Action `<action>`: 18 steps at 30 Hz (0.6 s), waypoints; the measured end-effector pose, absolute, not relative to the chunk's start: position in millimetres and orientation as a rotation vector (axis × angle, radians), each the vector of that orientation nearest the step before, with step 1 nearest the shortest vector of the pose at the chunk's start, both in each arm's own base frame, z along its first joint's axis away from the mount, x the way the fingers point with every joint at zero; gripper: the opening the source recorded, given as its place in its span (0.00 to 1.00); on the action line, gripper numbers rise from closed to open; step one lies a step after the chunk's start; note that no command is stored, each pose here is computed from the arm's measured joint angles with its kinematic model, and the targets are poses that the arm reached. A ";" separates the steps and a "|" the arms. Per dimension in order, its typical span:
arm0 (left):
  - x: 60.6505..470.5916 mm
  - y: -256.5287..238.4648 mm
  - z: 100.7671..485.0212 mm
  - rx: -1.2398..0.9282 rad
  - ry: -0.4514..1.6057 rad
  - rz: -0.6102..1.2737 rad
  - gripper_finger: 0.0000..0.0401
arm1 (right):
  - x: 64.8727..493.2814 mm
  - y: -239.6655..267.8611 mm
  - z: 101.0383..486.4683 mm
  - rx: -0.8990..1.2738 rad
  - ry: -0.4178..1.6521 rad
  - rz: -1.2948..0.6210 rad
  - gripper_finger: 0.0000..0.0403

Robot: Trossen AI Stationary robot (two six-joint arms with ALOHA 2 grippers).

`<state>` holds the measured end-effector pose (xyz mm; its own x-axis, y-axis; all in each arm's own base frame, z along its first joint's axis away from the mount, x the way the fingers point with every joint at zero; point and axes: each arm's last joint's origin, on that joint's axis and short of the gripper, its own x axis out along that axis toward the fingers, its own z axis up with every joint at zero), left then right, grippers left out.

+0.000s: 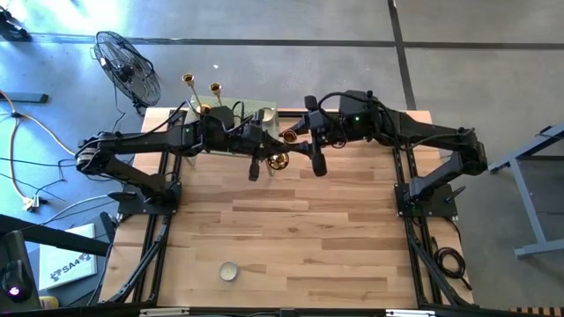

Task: Pick & Place candle stick holders
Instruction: Put the gold candle holder on the shelf

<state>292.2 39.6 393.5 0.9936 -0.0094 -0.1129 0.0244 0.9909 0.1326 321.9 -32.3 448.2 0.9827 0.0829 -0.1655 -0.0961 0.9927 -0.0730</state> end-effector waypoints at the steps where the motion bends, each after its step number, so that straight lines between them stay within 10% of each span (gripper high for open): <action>1: 292.2 39.6 393.5 0.133 0.112 -0.017 0.02 | 321.9 -32.5 448.1 -0.081 0.164 0.084 0.34; 18: 292.1 37.9 392.5 0.101 0.119 -0.072 0.02 | 315.6 -30.3 447.3 -0.182 0.195 0.138 0.75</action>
<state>292.1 37.9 392.5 0.9903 -0.0659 -0.1221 0.0779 0.9924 0.0958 315.6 -30.3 447.3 0.9716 0.1183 -0.2048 -0.1537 0.9740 -0.1663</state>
